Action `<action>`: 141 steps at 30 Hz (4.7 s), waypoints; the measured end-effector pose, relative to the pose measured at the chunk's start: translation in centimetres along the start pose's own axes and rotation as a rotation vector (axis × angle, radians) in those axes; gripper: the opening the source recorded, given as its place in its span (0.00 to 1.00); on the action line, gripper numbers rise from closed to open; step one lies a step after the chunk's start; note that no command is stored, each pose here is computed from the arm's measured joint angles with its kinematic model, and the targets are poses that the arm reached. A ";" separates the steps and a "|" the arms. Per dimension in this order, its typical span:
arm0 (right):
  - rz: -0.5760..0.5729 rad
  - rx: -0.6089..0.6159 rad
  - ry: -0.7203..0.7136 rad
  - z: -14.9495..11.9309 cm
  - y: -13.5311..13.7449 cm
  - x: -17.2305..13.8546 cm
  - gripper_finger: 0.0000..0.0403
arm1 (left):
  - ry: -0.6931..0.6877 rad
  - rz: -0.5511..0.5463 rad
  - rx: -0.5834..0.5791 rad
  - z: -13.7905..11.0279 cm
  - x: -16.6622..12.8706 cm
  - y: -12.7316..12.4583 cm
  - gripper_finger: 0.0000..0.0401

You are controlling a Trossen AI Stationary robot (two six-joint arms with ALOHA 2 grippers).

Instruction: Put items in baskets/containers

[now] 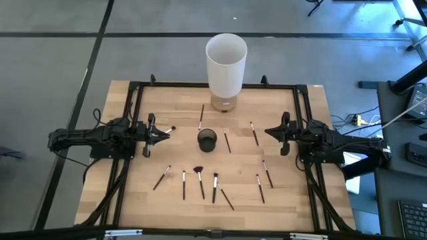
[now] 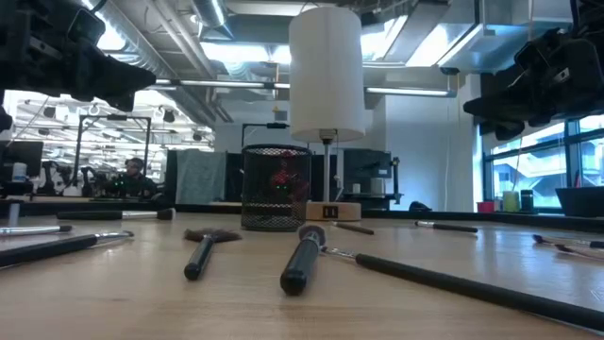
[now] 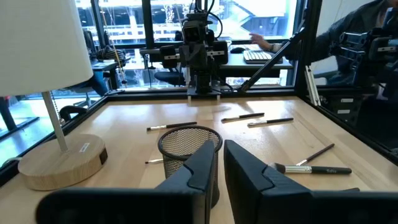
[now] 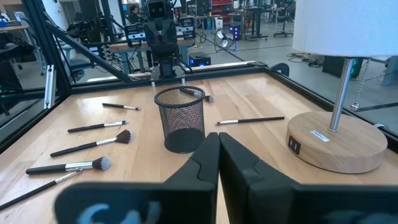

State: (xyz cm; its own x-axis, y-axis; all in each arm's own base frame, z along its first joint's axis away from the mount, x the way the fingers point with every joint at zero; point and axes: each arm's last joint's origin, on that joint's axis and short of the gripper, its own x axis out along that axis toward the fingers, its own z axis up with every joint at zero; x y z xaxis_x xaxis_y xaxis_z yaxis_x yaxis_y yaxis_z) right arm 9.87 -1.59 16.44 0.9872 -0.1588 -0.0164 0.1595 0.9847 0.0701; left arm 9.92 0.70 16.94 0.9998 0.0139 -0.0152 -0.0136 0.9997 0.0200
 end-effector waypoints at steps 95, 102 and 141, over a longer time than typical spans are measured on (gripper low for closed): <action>-0.220 0.460 -0.012 0.0 -0.6 0.6 0.03 | 0.007 0.000 -0.001 -0.1 0.0 0.0 0.08; -0.349 0.568 0.168 2.2 -1.0 2.3 0.03 | 0.008 0.020 -0.008 -0.1 0.0 0.1 0.08; -0.703 0.614 1.139 -1.1 -6.0 15.9 0.24 | 0.012 0.077 -0.085 -0.2 0.0 0.2 0.08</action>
State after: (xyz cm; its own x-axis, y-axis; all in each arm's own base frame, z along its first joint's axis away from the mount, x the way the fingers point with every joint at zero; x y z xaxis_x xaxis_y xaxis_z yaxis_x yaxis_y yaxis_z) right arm 24.62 -9.94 14.64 0.2178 -0.1536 -0.9638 0.8584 0.5002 0.1142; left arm 9.92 0.92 16.74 0.9955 0.0901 -0.0286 -0.0917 0.9938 -0.0632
